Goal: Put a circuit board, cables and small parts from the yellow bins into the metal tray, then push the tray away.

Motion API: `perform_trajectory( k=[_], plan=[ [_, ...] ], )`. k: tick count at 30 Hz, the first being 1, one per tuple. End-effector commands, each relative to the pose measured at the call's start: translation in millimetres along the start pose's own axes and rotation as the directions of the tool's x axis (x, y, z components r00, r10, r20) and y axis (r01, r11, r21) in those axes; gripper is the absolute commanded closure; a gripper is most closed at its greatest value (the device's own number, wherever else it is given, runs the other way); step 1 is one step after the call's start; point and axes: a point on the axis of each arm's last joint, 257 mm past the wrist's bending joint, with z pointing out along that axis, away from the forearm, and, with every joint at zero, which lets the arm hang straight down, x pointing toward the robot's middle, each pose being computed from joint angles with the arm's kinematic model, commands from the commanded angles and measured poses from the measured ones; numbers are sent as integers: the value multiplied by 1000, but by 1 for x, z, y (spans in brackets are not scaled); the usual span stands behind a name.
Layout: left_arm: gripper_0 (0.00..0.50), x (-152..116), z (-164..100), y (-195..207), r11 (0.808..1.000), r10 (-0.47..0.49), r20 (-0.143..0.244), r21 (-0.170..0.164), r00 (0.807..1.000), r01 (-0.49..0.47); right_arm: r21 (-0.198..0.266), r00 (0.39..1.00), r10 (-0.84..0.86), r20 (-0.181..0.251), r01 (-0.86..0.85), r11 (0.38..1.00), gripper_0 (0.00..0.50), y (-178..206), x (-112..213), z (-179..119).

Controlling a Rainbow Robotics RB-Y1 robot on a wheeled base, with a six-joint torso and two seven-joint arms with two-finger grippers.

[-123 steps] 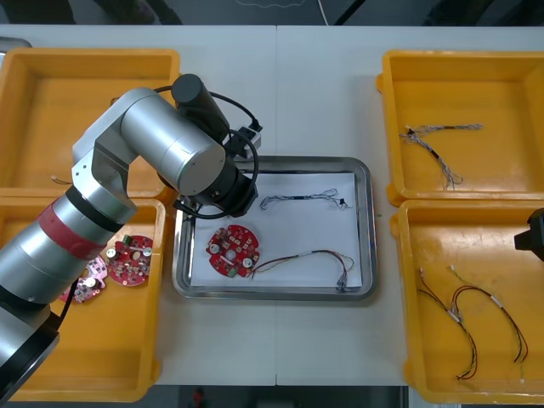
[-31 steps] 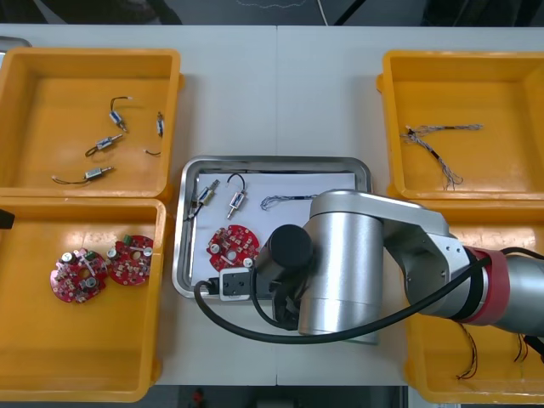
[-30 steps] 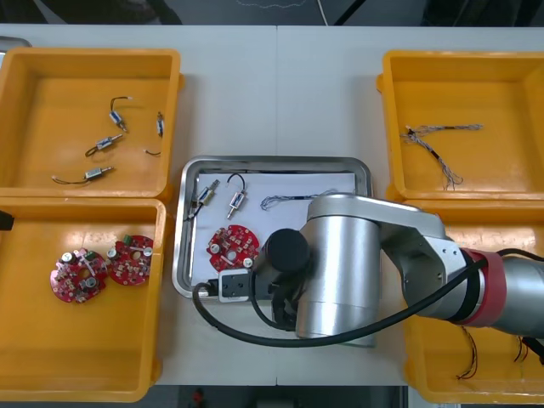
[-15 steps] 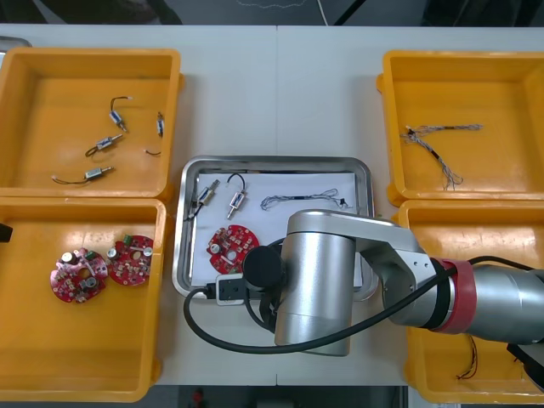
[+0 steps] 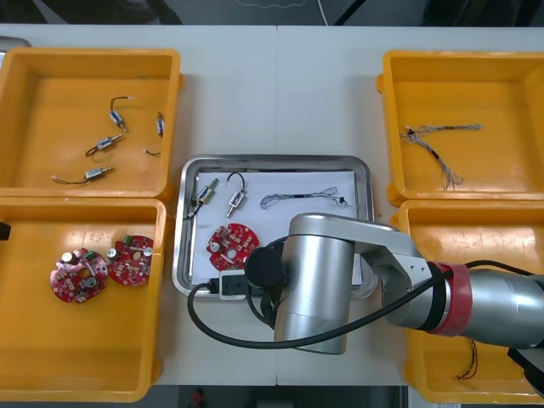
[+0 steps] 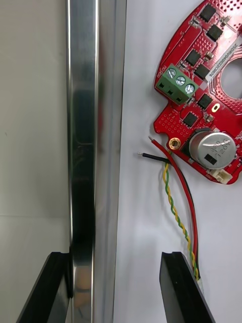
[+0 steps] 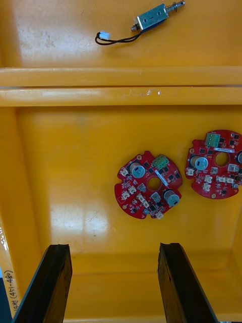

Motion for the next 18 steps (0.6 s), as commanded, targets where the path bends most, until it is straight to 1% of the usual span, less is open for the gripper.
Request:
perform_trajectory(
  k=[1,3,4,5,6,7,8,11,12,13,14,18],
  plan=[
    [0,1,-9,16,995,-78,5,-55,997,78,-10,1000,-12,29,12,1000,0,13,-15,-1],
    [0,1,-9,16,995,-78,5,-55,997,78,-7,1000,-11,27,12,1000,0,12,-14,-1],
    [0,1,-9,16,995,-78,5,-55,997,78,-7,1000,-11,25,11,1000,12,13,-14,-1],
    [0,1,-9,16,995,-78,5,-55,997,78,-7,1000,-10,25,10,1000,36,12,-14,-1],
    [0,1,-9,16,995,-78,5,-55,997,78,-6,1000,-8,25,8,1000,119,12,-14,-1],
    [0,1,-9,16,995,-78,5,-55,997,78,-9,1000,-7,26,8,1000,158,13,-15,-1],
    [0,1,-9,16,995,-78,5,-55,997,78,-7,1000,-5,25,5,1000,262,12,-15,-1],
    [0,1,-9,16,995,-78,5,-55,997,78,-9,1000,4,24,-4,1000,423,13,-15,-2],
    [0,1,-9,16,995,-78,5,-55,997,78,-10,1000,5,22,-4,1000,446,14,-14,-1],
    [0,1,-9,16,995,-78,5,-55,997,78,-10,1000,7,22,-7,1000,486,13,-14,-2],
    [0,1,-9,16,995,-78,5,-55,997,78,-7,1000,12,22,-12,1000,500,12,-14,-2],
    [0,1,-9,16,995,-78,5,-55,997,78,21,1000,20,17,-20,1000,500,5,-13,-2]
  ],
)
